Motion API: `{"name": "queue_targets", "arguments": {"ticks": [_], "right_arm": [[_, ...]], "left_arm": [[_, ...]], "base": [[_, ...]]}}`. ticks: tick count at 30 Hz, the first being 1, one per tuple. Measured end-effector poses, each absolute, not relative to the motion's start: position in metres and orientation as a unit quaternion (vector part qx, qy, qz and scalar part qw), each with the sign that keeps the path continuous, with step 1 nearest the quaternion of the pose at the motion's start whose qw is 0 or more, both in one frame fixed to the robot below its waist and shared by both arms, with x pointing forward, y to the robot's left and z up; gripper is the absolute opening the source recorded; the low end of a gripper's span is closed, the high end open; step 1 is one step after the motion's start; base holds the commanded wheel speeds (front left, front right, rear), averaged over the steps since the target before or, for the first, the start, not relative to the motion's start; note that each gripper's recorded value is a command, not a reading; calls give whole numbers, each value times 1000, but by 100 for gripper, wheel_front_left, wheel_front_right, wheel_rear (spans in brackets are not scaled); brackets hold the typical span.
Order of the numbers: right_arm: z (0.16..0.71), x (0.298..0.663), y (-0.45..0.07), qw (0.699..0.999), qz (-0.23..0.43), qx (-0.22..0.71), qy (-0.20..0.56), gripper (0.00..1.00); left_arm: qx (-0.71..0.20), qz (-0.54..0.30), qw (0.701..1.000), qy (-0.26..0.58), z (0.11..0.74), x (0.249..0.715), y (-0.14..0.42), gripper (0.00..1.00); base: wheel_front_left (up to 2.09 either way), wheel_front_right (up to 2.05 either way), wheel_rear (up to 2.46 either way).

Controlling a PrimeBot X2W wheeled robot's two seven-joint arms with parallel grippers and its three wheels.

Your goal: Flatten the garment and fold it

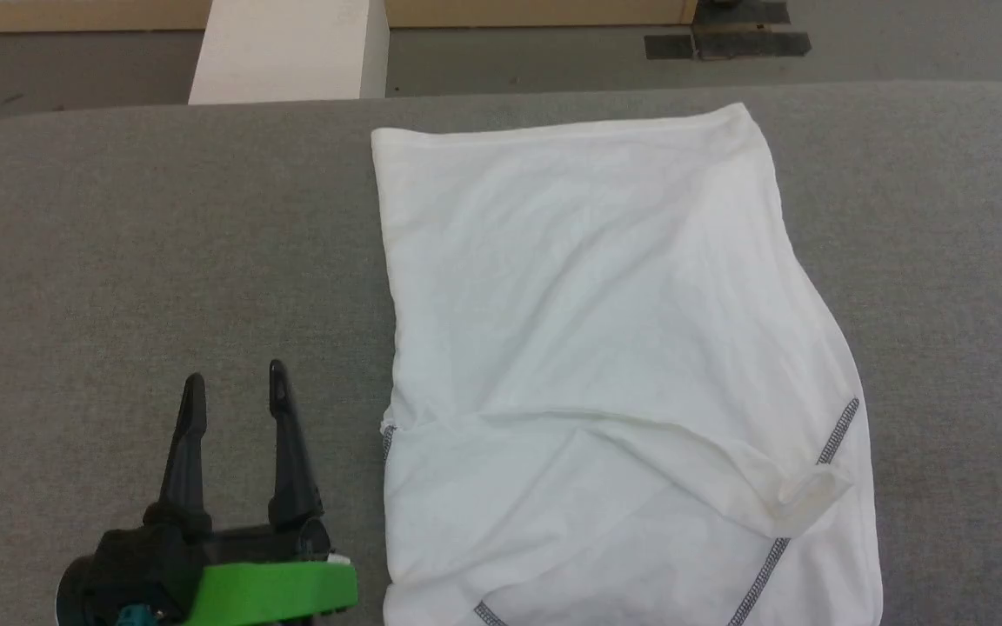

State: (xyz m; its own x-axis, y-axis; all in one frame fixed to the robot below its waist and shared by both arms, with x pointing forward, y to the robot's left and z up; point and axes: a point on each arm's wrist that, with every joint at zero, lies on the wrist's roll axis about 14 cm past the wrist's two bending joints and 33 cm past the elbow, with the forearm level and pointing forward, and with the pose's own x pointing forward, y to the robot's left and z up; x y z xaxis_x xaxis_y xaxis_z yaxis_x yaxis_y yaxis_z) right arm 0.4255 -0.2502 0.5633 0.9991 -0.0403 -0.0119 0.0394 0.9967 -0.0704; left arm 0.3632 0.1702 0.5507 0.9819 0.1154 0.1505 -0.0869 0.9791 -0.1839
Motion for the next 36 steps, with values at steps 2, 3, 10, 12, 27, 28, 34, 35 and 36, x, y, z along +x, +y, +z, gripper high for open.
{"name": "queue_targets", "arguments": {"ticks": [2, 3, 10, 12, 27, 28, 34, 35, 36], "right_arm": [[558, 440, -255, 998, -11, -55, 31, 100], [552, 448, -257, 997, -6, -64, 47, 100], [474, 467, -252, 972, 42, -80, 219, 100], [458, 468, -248, 964, 55, -85, 247, 100], [395, 464, -223, 933, 117, -88, 328, 100], [393, 463, -223, 932, 119, -88, 331, 100], [380, 461, -217, 924, 136, -92, 345, 100], [377, 460, -216, 922, 140, -94, 348, 100], [376, 460, -215, 921, 143, -94, 351, 100]], "left_arm": [[-85, 47, 992, -82, 549, 371, 168, 100], [-86, 44, 992, -81, 547, 375, 166, 100], [-91, 35, 993, -64, 529, 400, 159, 100], [-90, 35, 994, -56, 522, 404, 158, 100], [-72, 50, 996, -32, 501, 408, 170, 100], [-72, 47, 996, -31, 500, 408, 170, 100], [-71, 47, 996, -26, 495, 411, 171, 100], [-71, 47, 996, -25, 494, 411, 171, 100], [-71, 47, 996, -25, 494, 411, 171, 100]], "base": [[0, 0, 0], [0, 0, 0], [0, 0, 0], [0, 0, 0], [0, 0, 0], [0, 0, 0], [0, 0, 0], [0, 0, 0], [0, 0, 0]]}}
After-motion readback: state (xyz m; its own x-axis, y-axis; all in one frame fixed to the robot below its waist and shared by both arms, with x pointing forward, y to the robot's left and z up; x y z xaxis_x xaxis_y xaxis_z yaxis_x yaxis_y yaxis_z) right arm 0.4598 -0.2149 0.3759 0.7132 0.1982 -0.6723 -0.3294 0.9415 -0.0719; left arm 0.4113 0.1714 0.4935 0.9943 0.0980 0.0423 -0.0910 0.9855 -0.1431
